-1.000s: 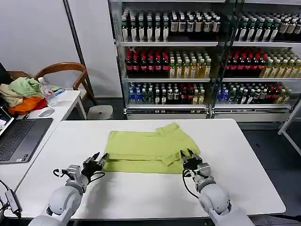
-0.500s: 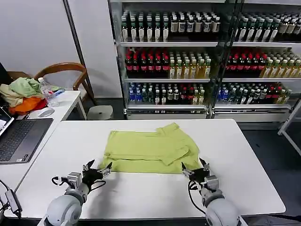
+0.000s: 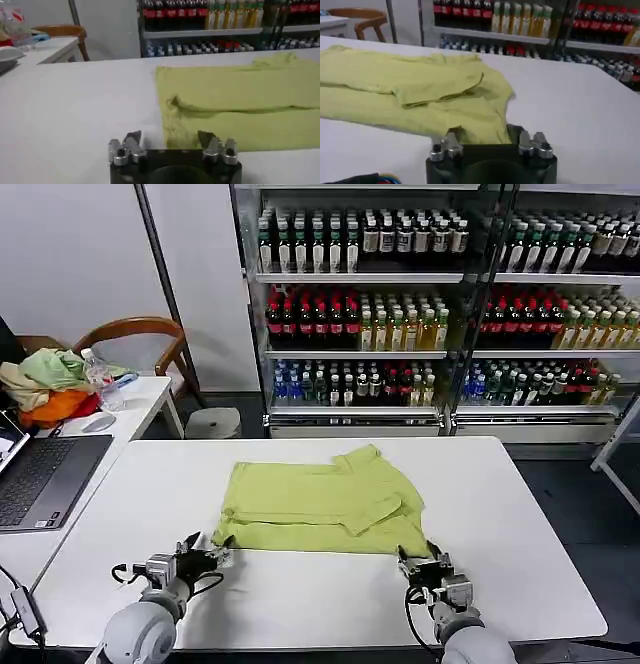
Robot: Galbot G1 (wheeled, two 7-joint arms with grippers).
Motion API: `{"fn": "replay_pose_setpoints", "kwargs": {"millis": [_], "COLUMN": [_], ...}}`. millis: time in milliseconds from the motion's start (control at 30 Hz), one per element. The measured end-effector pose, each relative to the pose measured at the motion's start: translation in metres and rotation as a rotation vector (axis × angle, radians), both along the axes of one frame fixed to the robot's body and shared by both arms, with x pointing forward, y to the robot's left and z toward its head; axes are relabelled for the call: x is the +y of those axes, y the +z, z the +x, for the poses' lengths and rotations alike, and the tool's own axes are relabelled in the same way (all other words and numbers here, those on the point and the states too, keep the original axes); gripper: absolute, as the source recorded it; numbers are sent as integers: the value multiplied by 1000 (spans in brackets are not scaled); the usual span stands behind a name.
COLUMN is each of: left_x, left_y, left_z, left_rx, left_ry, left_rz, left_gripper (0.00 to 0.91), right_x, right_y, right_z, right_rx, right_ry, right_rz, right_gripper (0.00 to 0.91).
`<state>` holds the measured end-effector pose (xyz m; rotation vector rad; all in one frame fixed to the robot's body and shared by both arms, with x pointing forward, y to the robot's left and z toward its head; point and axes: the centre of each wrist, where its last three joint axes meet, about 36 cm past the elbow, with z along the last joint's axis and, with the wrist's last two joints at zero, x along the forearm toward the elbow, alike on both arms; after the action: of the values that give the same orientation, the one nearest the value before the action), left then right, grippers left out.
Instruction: Fold and organize the clothes.
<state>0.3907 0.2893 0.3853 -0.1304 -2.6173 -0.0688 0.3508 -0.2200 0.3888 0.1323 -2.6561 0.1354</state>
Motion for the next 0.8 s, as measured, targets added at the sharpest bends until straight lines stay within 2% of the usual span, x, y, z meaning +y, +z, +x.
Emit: {"fn": "replay_pose_setpoints", "kwargs": {"millis": [367, 800], "left_x": [-5, -2], "left_y": [-5, -4], "left_z": [1, -11], "left_rx": [15, 16], "left_ry": [-17, -63], "left_rz": [3, 28], "left_gripper": [30, 30], "right_x": [-2, -15], "right_y": [-1, 6], "right_z": [1, -18], "right_rx": [36, 89], "right_ry": [-5, 29], "right_rz": [18, 7], "right_gripper": [0, 0]}}
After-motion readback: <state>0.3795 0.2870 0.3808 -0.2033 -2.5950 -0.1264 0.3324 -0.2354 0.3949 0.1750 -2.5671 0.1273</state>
